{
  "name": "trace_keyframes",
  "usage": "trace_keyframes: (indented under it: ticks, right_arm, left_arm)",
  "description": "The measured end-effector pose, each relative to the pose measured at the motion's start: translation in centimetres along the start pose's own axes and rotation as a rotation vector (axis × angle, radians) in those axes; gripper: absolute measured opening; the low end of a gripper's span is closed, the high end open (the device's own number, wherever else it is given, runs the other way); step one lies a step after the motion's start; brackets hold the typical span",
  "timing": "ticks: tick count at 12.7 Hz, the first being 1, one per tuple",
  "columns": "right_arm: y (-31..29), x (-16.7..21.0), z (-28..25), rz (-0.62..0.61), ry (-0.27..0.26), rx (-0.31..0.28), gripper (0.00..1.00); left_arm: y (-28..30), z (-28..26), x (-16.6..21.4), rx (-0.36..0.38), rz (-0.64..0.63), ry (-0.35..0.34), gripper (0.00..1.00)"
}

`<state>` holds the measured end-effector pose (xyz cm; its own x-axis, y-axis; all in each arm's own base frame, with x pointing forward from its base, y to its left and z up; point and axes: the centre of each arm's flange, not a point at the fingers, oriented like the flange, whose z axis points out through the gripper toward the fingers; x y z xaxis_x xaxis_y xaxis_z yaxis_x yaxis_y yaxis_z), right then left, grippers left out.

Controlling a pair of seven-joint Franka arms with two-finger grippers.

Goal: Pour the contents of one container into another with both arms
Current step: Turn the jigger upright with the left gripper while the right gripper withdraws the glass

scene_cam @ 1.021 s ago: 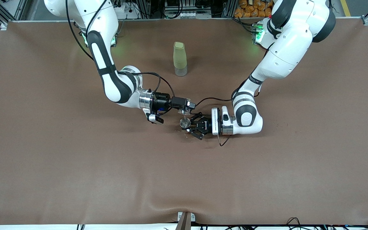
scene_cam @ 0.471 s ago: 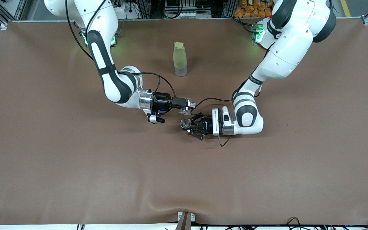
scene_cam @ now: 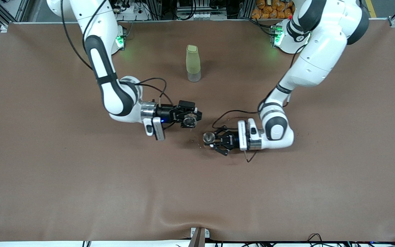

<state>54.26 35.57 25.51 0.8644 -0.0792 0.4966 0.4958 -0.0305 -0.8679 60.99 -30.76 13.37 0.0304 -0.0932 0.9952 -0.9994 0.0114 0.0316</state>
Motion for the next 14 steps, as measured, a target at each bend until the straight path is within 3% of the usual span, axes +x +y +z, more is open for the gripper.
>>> trace_keyframes:
  ticks: [5, 9, 14]
  right_arm:
    - [2.6, 3.7, -10.2, -0.458, -0.086, 0.003, 0.16]
    - [4.1, 4.3, -20.6, -0.711, -0.184, 0.047, 0.16]
    - [4.8, 3.6, -31.2, -0.959, -0.267, 0.075, 0.16]
  left_arm:
    - [-1.8, -8.7, 0.2, -0.090, -0.049, 0.047, 0.21]
    - [-2.7, -17.4, -0.5, -0.149, -0.059, -0.038, 0.21]
    - [-2.5, -26.4, -1.5, -0.177, -0.040, -0.107, 0.21]
